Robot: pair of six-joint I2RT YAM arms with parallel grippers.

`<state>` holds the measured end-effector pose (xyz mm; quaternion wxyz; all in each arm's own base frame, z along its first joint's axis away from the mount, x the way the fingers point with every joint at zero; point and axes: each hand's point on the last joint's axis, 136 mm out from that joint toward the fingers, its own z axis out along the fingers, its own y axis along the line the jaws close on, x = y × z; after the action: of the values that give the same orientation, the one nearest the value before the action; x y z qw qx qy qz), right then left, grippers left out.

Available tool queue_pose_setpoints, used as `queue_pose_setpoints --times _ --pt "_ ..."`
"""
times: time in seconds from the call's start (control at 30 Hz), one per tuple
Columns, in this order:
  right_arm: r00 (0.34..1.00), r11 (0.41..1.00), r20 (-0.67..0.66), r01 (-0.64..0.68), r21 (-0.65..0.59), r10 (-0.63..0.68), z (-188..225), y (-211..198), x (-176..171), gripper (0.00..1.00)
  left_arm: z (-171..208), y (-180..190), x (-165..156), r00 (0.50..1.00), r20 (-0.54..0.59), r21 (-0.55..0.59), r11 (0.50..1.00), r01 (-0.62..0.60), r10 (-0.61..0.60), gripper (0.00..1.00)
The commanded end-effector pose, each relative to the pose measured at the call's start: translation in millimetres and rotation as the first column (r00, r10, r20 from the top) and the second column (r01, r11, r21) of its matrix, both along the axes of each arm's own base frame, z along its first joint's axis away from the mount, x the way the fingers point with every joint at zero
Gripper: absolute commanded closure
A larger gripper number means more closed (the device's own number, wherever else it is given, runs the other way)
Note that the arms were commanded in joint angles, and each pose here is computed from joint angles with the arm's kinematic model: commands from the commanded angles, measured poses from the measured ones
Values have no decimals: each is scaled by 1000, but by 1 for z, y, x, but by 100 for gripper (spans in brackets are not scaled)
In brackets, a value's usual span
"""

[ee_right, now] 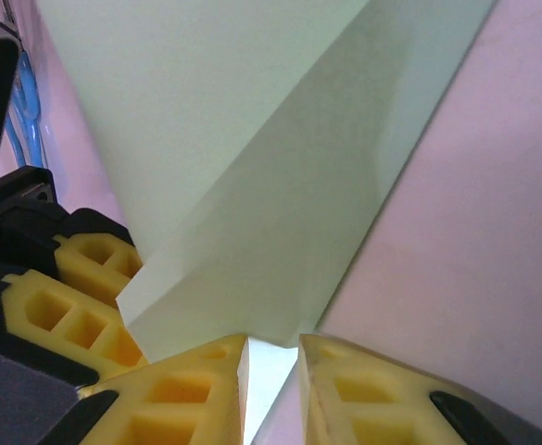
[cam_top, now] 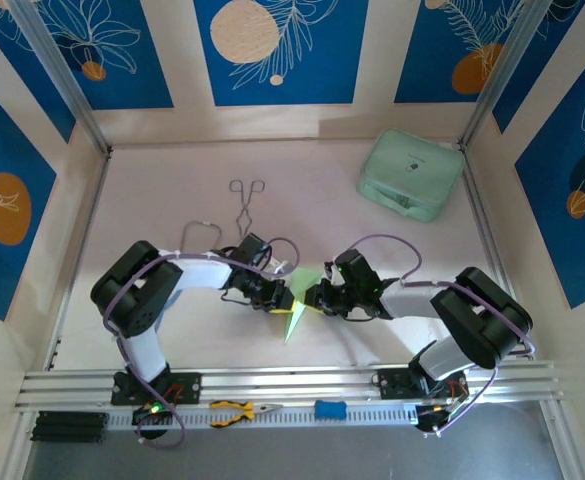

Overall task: Fold a paper plane with a square sheet of paper (pick it up from the middle)
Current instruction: Turn over a paper plane at the center of the table.

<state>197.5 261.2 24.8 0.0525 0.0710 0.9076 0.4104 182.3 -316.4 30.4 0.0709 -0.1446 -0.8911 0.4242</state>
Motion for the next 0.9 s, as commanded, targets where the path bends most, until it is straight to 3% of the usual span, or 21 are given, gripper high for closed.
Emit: queue_pose_setpoints --times 0.0,0.13,0.27,0.37,0.47,0.57,0.87 --pt "1000 1000 3 12 -3 -12 0 -2 -2 78 2 -3 -7 1000 -14 -29 999 17 -18 88" --pt "999 999 24 37 -3 -36 8 -8 0 77 11 -1 -1 999 45 -10 1000 -6 7 93" --pt "995 997 62 76 -11 -75 20 -17 3 76 23 8 14 982 186 78 995 -60 45 94" --pt "993 995 76 97 -24 -95 24 -23 4 76 24 26 26 951 306 240 963 -121 44 96" --pt "992 993 84 105 -59 -100 27 -28 2 76 24 45 32 921 387 414 900 -140 -35 98" --pt "990 990 98 111 -91 -102 29 -31 1 76 23 58 37 913 403 511 844 -163 -68 98" --pt "989 994 113 100 -43 -95 37 -26 0 76 18 66 39 906 416 579 790 -203 -72 96"
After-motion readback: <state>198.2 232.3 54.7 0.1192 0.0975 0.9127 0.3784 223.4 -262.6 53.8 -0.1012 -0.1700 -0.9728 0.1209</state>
